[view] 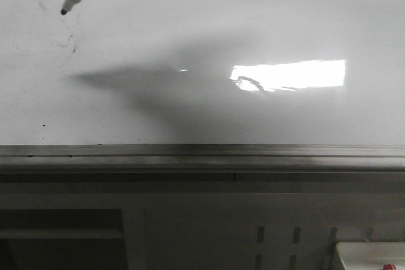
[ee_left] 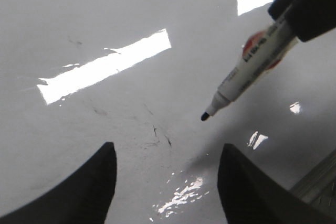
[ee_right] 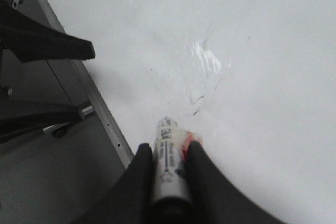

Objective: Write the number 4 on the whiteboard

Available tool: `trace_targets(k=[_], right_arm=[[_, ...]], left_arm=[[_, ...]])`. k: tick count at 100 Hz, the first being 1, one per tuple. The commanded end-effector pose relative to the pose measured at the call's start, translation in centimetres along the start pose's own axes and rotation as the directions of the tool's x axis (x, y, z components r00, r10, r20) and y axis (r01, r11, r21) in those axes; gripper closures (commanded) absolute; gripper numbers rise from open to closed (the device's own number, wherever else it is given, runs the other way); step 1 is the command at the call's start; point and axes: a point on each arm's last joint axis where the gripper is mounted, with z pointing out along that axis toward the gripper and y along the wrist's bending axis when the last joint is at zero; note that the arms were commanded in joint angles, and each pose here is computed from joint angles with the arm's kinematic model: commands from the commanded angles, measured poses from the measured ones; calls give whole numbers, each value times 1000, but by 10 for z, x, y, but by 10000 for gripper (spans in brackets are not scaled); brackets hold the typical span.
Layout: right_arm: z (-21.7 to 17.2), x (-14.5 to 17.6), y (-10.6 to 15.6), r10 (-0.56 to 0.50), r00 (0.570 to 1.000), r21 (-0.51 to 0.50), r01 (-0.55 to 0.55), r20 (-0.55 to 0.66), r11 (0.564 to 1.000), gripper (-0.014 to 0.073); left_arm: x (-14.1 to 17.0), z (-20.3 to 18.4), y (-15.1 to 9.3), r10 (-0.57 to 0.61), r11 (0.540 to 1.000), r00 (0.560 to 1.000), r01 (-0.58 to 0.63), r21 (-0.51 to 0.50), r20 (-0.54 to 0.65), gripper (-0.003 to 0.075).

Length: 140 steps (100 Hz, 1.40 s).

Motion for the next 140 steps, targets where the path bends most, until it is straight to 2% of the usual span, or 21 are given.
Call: trace_targets(k=[1,10,54,88,113,140], right_arm=[[-14,-27,-7,-31,987,70,20,160,997,659],[-14,-31,-12,-37,982,95,20,184,995,659],[14,-20,-20,-43,994,96,34,97,995,659],[46,4,-20,-15,998,48,18,-53,999,659],[45,4,-22,-13,998,50,16,-58,999,659],[14,15,-35,34,996,88,-26,-85,996,659]], left_arm=[[-15,0,2,-17,1000,996,18,-3,86,339],[-15,0,2,-17,1000,996,18,-3,86,344],[-15,0,2,-17,1000,996,18,-3,86,344],[-15,0,2,-17,1000,996,18,-3,86,344],[-15,0,2,-17,1000,996,18,-3,86,344],[-15,0,2,-17,1000,996,18,-4,89,344]])
